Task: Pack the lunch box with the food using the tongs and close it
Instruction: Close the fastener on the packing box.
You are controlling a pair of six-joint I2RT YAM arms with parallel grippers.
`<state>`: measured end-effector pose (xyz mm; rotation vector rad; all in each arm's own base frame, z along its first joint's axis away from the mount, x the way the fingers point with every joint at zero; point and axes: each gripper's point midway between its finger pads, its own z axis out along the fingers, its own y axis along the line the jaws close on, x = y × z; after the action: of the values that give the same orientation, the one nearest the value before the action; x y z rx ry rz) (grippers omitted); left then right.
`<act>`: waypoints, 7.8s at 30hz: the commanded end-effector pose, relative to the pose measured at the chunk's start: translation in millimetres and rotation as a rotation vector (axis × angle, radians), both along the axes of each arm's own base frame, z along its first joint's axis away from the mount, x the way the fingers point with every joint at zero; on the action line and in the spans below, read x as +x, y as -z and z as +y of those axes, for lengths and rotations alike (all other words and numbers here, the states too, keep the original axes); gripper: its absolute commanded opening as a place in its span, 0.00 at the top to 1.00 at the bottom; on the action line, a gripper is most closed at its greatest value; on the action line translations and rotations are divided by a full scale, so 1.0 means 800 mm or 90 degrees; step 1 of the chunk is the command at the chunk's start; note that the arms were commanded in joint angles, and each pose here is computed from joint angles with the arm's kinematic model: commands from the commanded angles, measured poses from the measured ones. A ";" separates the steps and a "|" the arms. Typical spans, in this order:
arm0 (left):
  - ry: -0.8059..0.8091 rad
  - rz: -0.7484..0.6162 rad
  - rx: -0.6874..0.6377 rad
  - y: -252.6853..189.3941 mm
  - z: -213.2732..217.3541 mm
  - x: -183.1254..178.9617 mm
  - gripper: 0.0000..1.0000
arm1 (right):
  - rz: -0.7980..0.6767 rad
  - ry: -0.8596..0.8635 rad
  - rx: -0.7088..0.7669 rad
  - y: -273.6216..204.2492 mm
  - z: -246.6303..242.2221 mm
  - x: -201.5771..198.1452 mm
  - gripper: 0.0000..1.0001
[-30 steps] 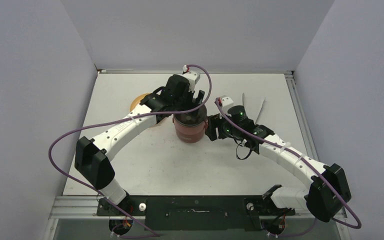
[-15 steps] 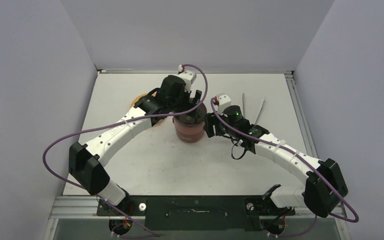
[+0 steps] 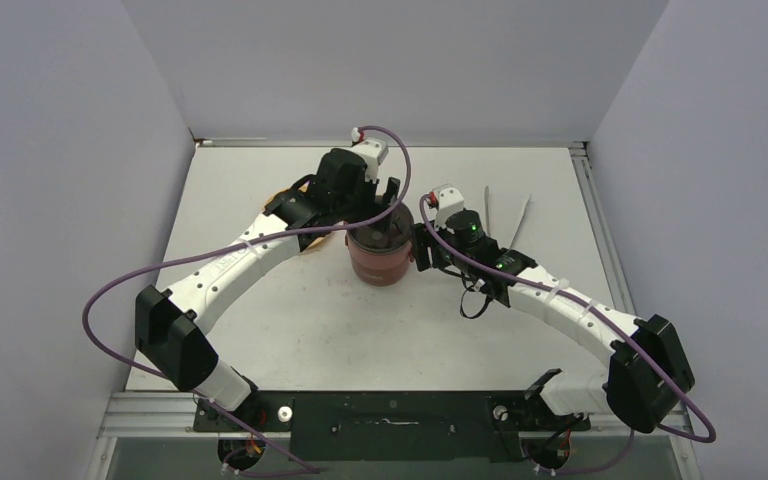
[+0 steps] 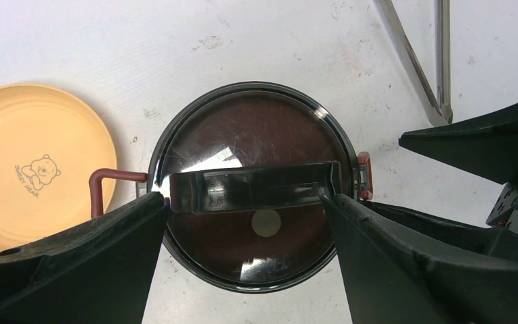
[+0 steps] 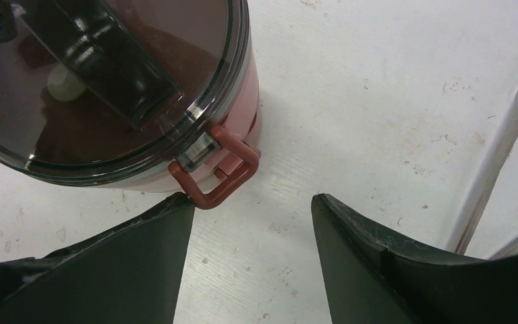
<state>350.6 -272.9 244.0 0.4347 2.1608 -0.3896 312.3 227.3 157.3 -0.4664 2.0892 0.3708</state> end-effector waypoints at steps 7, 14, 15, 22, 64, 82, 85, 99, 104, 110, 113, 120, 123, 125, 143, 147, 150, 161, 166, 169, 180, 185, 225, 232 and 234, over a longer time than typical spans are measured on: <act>0.002 -0.015 -0.030 -0.019 -0.002 0.004 0.09 | -0.033 -0.007 0.025 -0.029 0.007 0.007 0.34; -0.005 0.009 -0.005 -0.001 -0.002 0.008 0.09 | -0.007 0.005 0.010 -0.027 -0.016 -0.004 0.34; -0.007 0.008 -0.003 -0.001 -0.002 0.009 0.09 | -0.003 0.010 0.010 -0.026 -0.021 -0.004 0.34; -0.008 0.013 0.011 0.009 -0.002 0.013 0.10 | 0.027 0.051 0.015 -0.012 -0.047 0.006 0.35; -0.016 0.061 0.181 0.075 0.013 0.011 0.13 | 0.103 0.049 0.038 0.020 -0.006 0.047 0.38; 0.011 0.090 0.166 0.087 0.003 0.002 0.16 | 0.083 0.048 0.093 0.015 0.020 0.072 0.42; 0.013 0.094 0.168 0.090 0.003 0.001 0.16 | 0.079 0.044 0.102 0.013 0.024 0.075 0.42; -0.027 0.052 0.143 0.057 0.012 0.014 0.12 | 0.002 0.054 0.062 -0.035 -0.030 0.053 0.34; -0.028 0.036 0.084 0.025 0.004 0.018 0.09 | -0.026 0.007 0.042 -0.053 -0.033 0.032 0.33; -0.025 0.016 0.002 -0.010 0.004 0.022 0.06 | -0.060 -0.073 0.014 -0.063 -0.010 0.007 0.32; -0.018 0.004 -0.028 -0.020 0.003 0.022 0.04 | -0.064 -0.085 0.001 -0.058 0.000 0.006 0.32; -0.014 -0.003 -0.036 -0.022 0.007 0.020 0.03 | -0.051 -0.076 -0.014 -0.038 0.010 0.017 0.33; -0.014 -0.004 -0.038 -0.023 0.008 0.020 0.03 | -0.050 -0.073 -0.014 -0.033 0.015 0.022 0.34; -0.015 -0.004 -0.039 -0.022 0.009 0.021 0.03 | -0.052 -0.069 -0.011 -0.031 0.017 0.025 0.34; -0.009 0.005 -0.039 -0.018 0.008 0.019 0.03 | -0.050 -0.028 -0.020 -0.018 0.014 0.039 0.36; -0.009 0.005 -0.039 -0.018 0.009 0.019 0.03 | -0.049 -0.026 -0.018 -0.017 0.014 0.039 0.36; -0.008 0.004 -0.040 -0.019 0.009 0.018 0.03 | -0.049 -0.027 -0.018 -0.017 0.016 0.040 0.36; -0.018 0.010 -0.028 -0.012 0.015 0.021 0.03 | -0.041 -0.042 -0.004 -0.021 0.018 0.031 0.35; -0.028 0.013 -0.014 -0.005 0.017 0.023 0.03 | -0.022 -0.045 0.028 -0.031 0.009 0.018 0.34; -0.026 0.012 -0.011 -0.005 0.015 0.021 0.03 | -0.012 -0.042 0.042 -0.037 -0.002 0.011 0.33; -0.021 0.016 0.010 0.004 0.006 0.026 0.03 | 0.044 0.045 0.009 -0.014 -0.042 0.025 0.35; -0.021 0.014 0.011 0.003 0.001 0.032 0.03 | 0.066 0.050 0.004 0.000 -0.039 0.028 0.35; -0.013 0.043 0.093 0.046 0.003 0.028 0.14 | 0.102 0.057 0.006 0.043 0.005 0.069 0.39; -0.010 0.046 0.091 0.048 0.001 0.028 0.15 | 0.099 0.061 0.029 0.041 0.013 0.074 0.45; -0.009 0.047 0.092 0.048 0.001 0.027 0.15 | 0.100 0.060 0.037 0.041 0.016 0.075 0.45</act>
<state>374.8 -276.4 223.3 0.4497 2.2154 -0.2925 349.8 216.1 92.5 -0.3538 2.3621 0.3343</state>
